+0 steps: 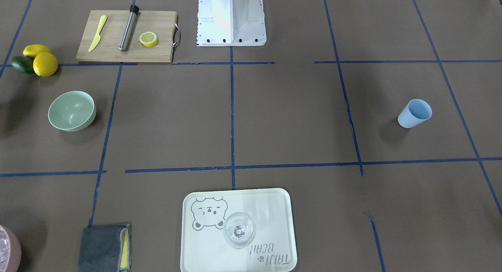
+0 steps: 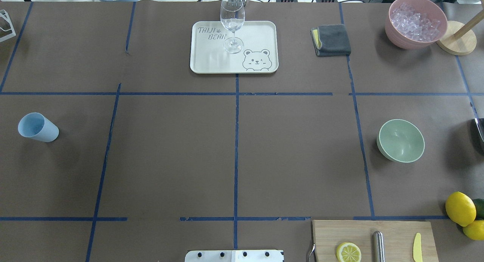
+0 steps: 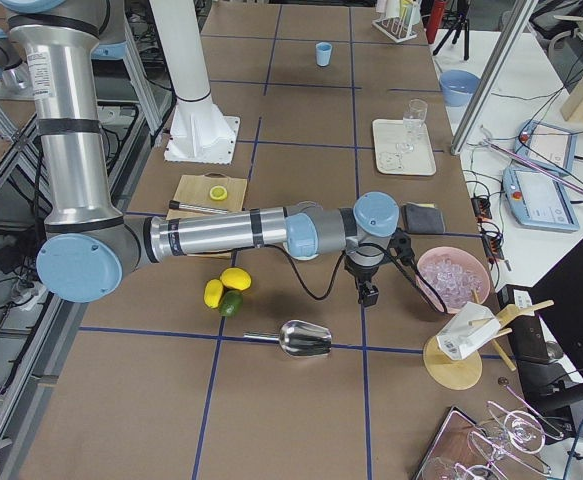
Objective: Pour ice into bowl
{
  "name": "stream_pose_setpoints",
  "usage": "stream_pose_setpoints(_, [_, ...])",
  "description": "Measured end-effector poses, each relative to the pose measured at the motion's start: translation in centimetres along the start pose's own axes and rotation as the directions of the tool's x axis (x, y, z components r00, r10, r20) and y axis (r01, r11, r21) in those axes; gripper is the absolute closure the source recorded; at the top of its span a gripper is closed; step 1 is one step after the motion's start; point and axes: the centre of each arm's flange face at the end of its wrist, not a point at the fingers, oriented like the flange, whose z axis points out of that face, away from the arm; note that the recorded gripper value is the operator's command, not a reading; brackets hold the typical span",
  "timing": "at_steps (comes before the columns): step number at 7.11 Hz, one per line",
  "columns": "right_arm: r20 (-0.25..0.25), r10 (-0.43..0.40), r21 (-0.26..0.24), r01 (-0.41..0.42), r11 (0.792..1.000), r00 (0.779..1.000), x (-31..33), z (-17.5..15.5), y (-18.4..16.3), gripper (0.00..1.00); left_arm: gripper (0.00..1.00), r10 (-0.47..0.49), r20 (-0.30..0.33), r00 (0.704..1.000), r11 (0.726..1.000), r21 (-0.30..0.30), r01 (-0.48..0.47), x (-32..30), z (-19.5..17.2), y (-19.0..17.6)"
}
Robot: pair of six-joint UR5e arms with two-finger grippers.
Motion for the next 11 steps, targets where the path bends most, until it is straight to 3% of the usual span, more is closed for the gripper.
stream_pose_setpoints(3, [-0.009,-0.019,0.006,0.019,1.0,1.0,0.1,0.1,0.5,0.0,0.0,0.003,-0.001,1.0,1.0,0.006,-0.003,0.3,-0.3,-0.1])
stream_pose_setpoints(7, [-0.01,-0.084,0.069,0.084,0.994,0.996,-0.1,1.8,2.9,0.0,0.0,0.011,-0.001,1.0,1.0,0.019,-0.011,0.9,-0.9,-0.1])
stream_pose_setpoints(11, [0.141,0.061,0.125,-0.078,0.989,0.988,-7.4,6.5,3.8,0.01,0.0,0.055,-0.001,0.998,0.997,0.06,-0.055,1.9,-1.8,-0.6])
